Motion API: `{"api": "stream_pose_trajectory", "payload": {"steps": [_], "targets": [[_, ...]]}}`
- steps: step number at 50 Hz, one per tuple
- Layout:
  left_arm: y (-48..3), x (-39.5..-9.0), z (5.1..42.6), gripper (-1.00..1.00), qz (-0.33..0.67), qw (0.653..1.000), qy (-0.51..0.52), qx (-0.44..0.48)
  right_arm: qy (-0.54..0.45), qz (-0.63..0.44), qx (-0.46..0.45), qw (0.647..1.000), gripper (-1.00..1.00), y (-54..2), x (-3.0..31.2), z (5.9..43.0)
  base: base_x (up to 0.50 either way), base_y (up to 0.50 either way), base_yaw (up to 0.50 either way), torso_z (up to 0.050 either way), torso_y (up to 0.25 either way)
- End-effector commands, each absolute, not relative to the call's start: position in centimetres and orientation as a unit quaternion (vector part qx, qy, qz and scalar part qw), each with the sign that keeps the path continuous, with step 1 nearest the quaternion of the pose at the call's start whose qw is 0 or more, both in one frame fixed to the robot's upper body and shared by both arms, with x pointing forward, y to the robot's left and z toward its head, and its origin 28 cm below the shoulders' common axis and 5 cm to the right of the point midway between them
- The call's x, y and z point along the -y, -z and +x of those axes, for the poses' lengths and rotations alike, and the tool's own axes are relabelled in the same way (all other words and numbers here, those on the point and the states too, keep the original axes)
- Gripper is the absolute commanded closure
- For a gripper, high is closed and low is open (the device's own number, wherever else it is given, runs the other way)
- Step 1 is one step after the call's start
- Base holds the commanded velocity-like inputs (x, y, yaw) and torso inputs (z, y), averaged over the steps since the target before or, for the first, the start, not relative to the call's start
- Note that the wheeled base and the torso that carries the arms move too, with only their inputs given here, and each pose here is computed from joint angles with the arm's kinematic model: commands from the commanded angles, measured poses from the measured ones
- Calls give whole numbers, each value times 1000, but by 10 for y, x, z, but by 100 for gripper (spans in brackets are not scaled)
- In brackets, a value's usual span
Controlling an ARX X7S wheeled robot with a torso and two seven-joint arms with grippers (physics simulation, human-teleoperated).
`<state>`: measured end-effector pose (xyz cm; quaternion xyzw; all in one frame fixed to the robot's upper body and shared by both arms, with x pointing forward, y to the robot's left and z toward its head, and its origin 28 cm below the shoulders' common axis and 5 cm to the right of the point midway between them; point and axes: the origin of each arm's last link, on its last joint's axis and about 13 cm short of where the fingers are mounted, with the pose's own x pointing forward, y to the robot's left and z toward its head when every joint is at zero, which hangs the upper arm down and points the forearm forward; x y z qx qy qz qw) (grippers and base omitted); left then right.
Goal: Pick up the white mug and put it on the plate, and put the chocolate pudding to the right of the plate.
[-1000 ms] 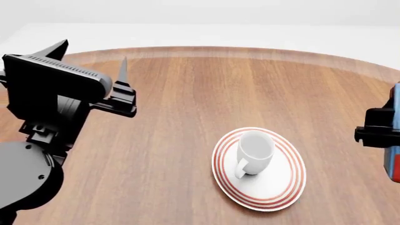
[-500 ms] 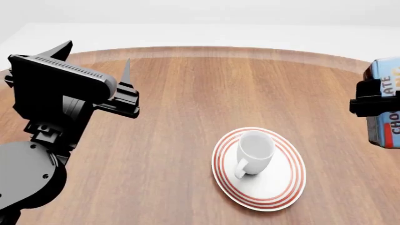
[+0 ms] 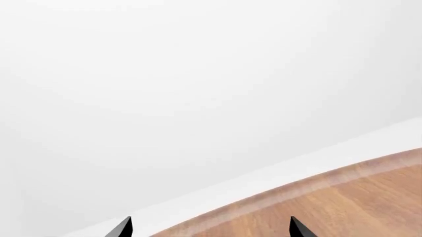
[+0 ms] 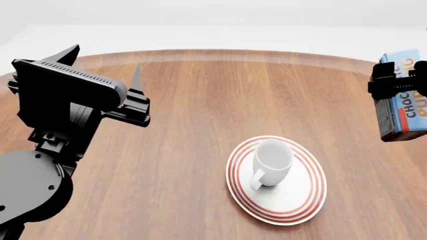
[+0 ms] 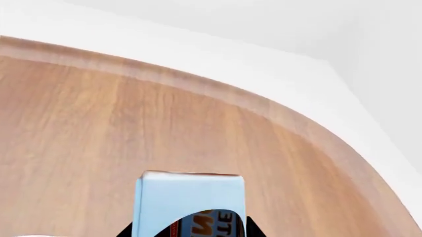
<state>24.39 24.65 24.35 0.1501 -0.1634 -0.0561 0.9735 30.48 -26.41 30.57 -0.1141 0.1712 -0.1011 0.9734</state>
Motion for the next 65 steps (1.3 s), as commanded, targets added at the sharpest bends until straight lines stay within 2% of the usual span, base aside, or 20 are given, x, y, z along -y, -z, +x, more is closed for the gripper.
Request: {"api": "stream_pose_trajectory", "payload": {"steps": [1, 46, 65], "targets": [[-248, -242, 246, -100, 145, 971, 69, 177, 105, -118, -201, 967, 100, -309, 278, 323, 0, 0, 0, 0, 0], [-246, -242, 247, -100, 144, 971, 71, 174, 118, -28, -257, 959, 100, -245, 300, 346, 0, 0, 0, 0, 0], [-245, -241, 247, -100, 145, 972, 71, 173, 115, 96, -223, 963, 100, -245, 310, 351, 0, 0, 0, 0, 1]]}}
